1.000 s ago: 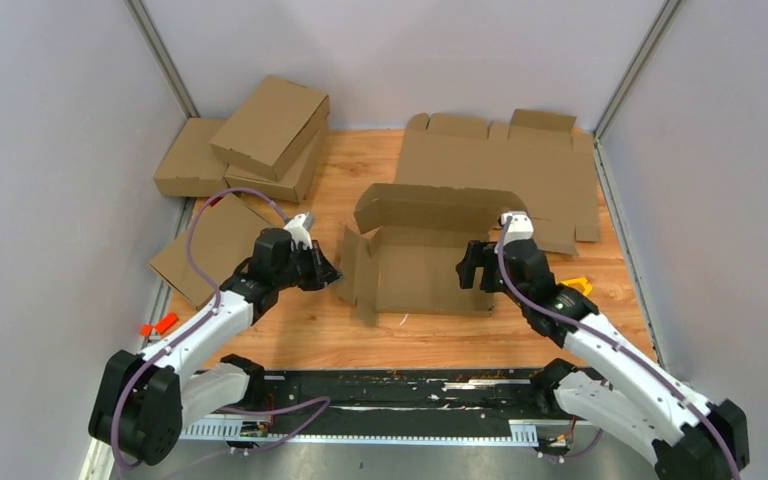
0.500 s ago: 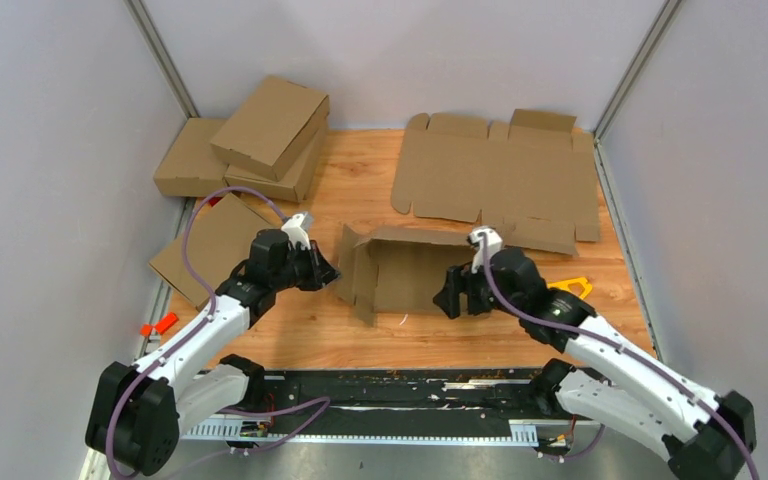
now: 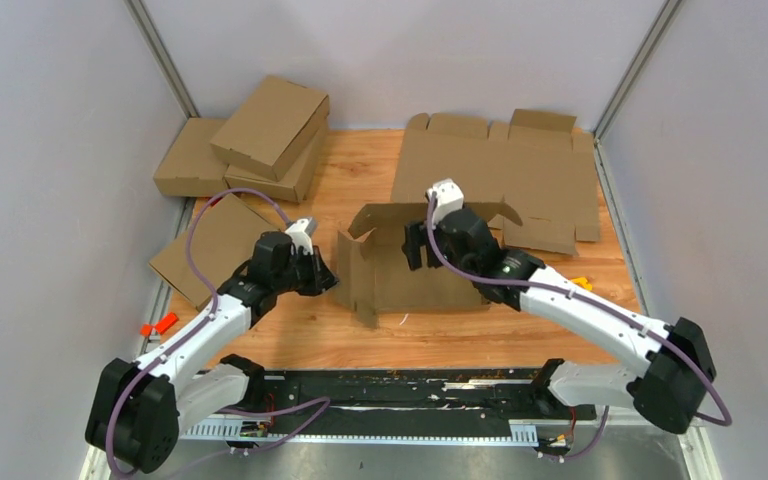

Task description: Fold the paper box

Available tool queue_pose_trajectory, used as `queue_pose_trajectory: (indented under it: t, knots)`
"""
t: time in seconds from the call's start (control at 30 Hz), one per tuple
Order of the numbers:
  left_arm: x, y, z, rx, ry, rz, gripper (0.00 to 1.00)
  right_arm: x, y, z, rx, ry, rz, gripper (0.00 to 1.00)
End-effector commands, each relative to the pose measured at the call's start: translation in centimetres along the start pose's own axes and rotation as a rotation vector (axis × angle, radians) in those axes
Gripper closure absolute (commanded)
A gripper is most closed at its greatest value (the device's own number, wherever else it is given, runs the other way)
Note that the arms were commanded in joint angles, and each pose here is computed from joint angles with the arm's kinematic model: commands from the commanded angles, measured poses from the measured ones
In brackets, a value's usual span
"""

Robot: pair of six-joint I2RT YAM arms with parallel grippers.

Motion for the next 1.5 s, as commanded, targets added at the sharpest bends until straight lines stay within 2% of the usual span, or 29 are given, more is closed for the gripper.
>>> queue_pose_trajectory:
  t: [0.0, 0.13, 0.27, 0.37, 0.43, 0.5, 0.53, 0.63, 0.73, 0.93, 1.07, 1.2, 1.33, 1.47]
  knots:
    - [0.0, -0.8, 0.6, 0.068, 0.018, -0.015, 1.00, 2.6, -1.5, 7.0, -0.007, -0.172, -0.135, 0.23]
    - [0.0, -0.8, 0.6, 0.086, 0.032, -0.006, 1.00, 7.6, -5.1, 7.7, 0.071, -0.061, -0.223, 0.22]
    - [-0.1, -0.7, 0.6, 0.095, 0.033, 0.009, 1.00, 12.5, -7.7, 5.2, 0.103, 0.117, -0.260, 0.21]
    - [-0.2, -0.6, 0.6, 0.101, 0.036, 0.015, 1.00, 13.5, -8.0, 3.5, 0.121, 0.203, -0.237, 0.20]
    - [-0.3, -0.8, 0.6, 0.108, 0.044, 0.006, 1.00, 13.1, -7.5, 3.2, 0.126, 0.194, -0.195, 0.19]
    - [-0.5, -1.0, 0.7, 0.111, 0.052, 0.009, 0.90, 12.0, -7.4, 2.9, 0.128, 0.173, -0.174, 0.18]
    - [-0.6, -1.1, 0.7, 0.112, 0.058, 0.013, 0.79, 11.3, -7.3, 2.6, 0.128, 0.170, -0.165, 0.18]
    - [-1.6, -1.8, 1.1, 0.121, 0.054, 0.017, 0.57, 9.3, -6.6, 1.5, 0.132, 0.155, -0.095, 0.18]
    - [-2.9, -2.6, 1.5, 0.132, 0.043, 0.050, 0.45, 7.1, -5.9, -0.3, 0.141, 0.145, -0.021, 0.19]
    - [-4.2, -5.4, -0.6, 0.116, 0.122, 0.045, 0.41, 5.4, -3.7, -3.0, 0.137, 0.134, 0.106, 0.20]
    - [-2.7, -6.1, -3.1, 0.008, 0.149, -0.005, 0.40, 5.9, -2.8, -4.6, 0.123, 0.125, 0.117, 0.20]
    - [-1.0, -5.3, -4.1, -0.091, 0.098, -0.018, 0.35, 6.6, -1.9, -6.0, 0.119, 0.135, 0.137, 0.20]
    - [0.5, -4.9, -4.8, -0.134, 0.112, -0.014, 0.36, 7.6, -1.2, -8.0, 0.110, 0.209, 0.146, 0.24]
    - [1.8, -4.7, -5.2, -0.136, 0.142, -0.014, 0.42, 8.2, -0.5, -9.4, 0.081, 0.279, 0.130, 0.27]
Point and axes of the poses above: each gripper's point midway between its finger pads, its own x axis out along the fingers, its own y axis along the line the jaws close on, z = x × y, the point moved 6 cm from there along -x, back along the fingers, and after that the axes turned 2 degrees about -x, right-handed, at the moved point
